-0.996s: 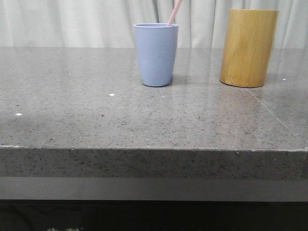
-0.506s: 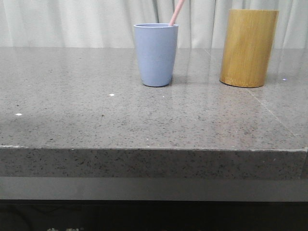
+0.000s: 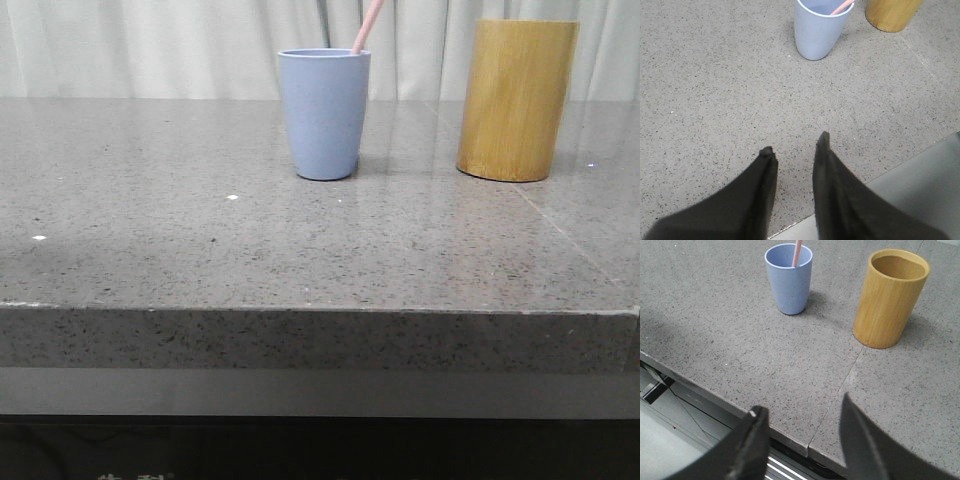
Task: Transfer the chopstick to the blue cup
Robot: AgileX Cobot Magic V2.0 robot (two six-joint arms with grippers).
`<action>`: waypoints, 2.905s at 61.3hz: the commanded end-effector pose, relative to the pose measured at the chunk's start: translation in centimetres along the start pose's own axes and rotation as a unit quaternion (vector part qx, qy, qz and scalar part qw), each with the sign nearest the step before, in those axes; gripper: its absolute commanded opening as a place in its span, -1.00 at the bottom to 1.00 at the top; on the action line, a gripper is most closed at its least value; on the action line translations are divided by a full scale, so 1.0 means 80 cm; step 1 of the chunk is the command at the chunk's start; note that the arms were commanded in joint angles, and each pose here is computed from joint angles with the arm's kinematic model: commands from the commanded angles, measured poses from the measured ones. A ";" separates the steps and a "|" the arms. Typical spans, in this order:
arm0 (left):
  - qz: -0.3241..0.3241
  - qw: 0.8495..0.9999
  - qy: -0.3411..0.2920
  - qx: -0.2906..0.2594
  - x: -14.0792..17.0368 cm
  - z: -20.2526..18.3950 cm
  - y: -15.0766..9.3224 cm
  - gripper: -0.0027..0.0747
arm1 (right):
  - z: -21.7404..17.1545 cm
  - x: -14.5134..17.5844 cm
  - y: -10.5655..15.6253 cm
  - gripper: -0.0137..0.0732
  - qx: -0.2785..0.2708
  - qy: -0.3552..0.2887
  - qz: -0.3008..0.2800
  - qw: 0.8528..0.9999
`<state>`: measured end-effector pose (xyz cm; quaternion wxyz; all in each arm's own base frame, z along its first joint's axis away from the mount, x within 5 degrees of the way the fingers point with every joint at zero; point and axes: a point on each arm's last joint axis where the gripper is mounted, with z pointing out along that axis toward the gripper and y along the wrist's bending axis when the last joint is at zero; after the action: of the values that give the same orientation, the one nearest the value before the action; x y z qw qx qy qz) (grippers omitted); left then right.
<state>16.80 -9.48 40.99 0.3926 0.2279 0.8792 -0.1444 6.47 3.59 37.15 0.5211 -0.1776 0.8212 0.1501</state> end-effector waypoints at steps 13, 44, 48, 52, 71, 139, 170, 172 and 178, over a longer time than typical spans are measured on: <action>-0.003 0.998 -0.056 0.004 -0.013 -0.015 -0.002 -0.55 | -0.006 -0.016 -0.001 -0.81 0.007 -0.052 -0.003 0.999; -0.003 0.998 -0.056 0.004 -0.013 -0.015 -0.002 -0.98 | -0.006 -0.016 -0.001 -0.95 0.007 -0.050 -0.003 0.999; -0.003 0.998 -0.056 0.004 -0.013 -0.015 -0.002 -0.98 | -0.006 -0.016 -0.001 -0.95 0.007 -0.050 -0.003 0.999; -0.003 0.998 -0.056 0.004 -0.013 -0.015 -0.002 -0.98 | -0.006 -0.016 -0.001 -0.95 0.007 -0.050 -0.003 0.999; 0.026 0.987 -0.146 -0.069 0.015 -0.039 0.019 -0.98 | -0.006 -0.016 -0.001 -0.95 0.006 -0.050 -0.003 0.999; -0.048 0.869 -0.440 -0.221 0.298 0.016 0.042 -0.98 | -0.005 -0.016 -0.001 -0.95 0.005 -0.051 -0.002 0.999; -0.059 0.872 -0.440 -0.208 0.298 0.018 0.040 -0.98 | -0.005 -0.016 -0.001 -0.95 0.005 -0.051 -0.002 0.999; -0.059 0.871 -0.440 -0.208 0.298 0.018 0.040 -0.98 | -0.005 -0.016 -0.001 -0.95 0.005 -0.051 -0.002 0.999; -0.059 0.871 -0.440 -0.208 0.298 0.018 0.040 -0.98 | -0.005 -0.016 -0.001 -0.95 0.005 -0.051 -0.002 0.999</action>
<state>5.56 -0.51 21.34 0.7391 0.0055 0.6707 -0.0619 6.48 3.57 37.21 0.5247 -0.1761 0.8192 0.1503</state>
